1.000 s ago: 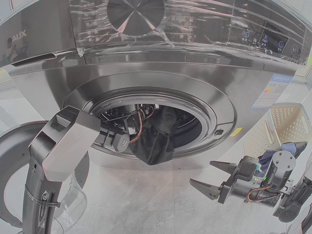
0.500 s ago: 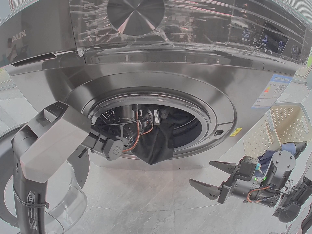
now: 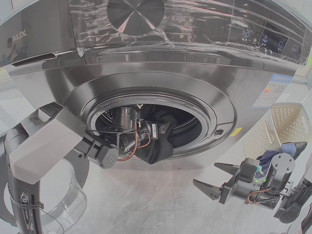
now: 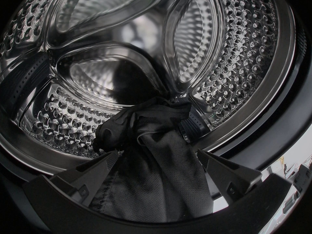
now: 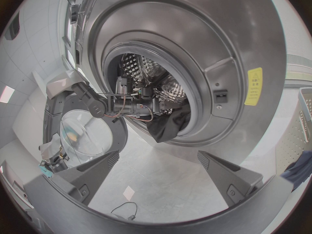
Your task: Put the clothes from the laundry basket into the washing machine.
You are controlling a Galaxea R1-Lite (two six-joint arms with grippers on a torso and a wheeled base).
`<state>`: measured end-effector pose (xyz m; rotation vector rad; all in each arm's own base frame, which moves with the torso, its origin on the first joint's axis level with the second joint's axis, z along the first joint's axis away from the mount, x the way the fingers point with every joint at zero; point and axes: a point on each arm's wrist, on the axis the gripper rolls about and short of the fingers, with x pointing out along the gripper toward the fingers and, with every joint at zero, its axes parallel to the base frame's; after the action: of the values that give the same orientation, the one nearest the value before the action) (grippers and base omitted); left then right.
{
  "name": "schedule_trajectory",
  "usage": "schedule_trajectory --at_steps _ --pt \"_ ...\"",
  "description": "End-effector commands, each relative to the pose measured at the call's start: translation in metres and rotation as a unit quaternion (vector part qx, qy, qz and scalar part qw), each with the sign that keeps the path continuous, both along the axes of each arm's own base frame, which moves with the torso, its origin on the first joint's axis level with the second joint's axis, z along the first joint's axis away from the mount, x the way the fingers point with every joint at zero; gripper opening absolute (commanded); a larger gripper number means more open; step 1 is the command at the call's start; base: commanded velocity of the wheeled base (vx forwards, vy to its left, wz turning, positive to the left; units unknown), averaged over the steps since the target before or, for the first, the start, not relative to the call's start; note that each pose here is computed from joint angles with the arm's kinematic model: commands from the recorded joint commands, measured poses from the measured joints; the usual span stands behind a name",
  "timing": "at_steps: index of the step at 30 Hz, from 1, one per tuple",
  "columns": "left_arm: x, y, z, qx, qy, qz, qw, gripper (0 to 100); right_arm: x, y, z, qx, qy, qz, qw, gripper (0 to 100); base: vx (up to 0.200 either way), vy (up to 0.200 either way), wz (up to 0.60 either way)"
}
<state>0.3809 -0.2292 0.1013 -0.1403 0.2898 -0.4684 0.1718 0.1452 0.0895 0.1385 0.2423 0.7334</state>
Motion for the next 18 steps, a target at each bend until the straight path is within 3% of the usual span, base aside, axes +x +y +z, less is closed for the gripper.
schedule_trajectory --at_steps 1,3,4,14,18 --pt "0.001 -0.003 -0.007 0.004 0.004 -0.001 1.0000 100 0.000 -0.002 -0.007 -0.015 0.012 -0.018 0.9997 100 0.000 0.000 0.00" --pt "0.003 -0.005 -0.011 0.005 0.006 -0.002 1.0000 100 0.003 -0.003 -0.016 -0.031 0.024 -0.031 0.9987 100 0.000 0.000 0.00" --pt "0.003 -0.005 -0.013 0.005 0.006 -0.002 1.0000 0 0.003 -0.002 -0.016 -0.032 0.025 -0.031 0.9987 100 0.000 0.000 0.00" --pt "0.024 -0.012 -0.014 -0.009 -0.017 0.010 0.9998 0 0.004 -0.002 -0.016 -0.031 0.024 -0.031 0.9987 100 0.000 0.000 0.00" --pt "0.042 -0.022 0.003 -0.040 -0.071 0.032 0.9962 0 0.005 -0.002 -0.016 -0.031 0.023 -0.033 0.9987 100 0.000 0.000 0.00"
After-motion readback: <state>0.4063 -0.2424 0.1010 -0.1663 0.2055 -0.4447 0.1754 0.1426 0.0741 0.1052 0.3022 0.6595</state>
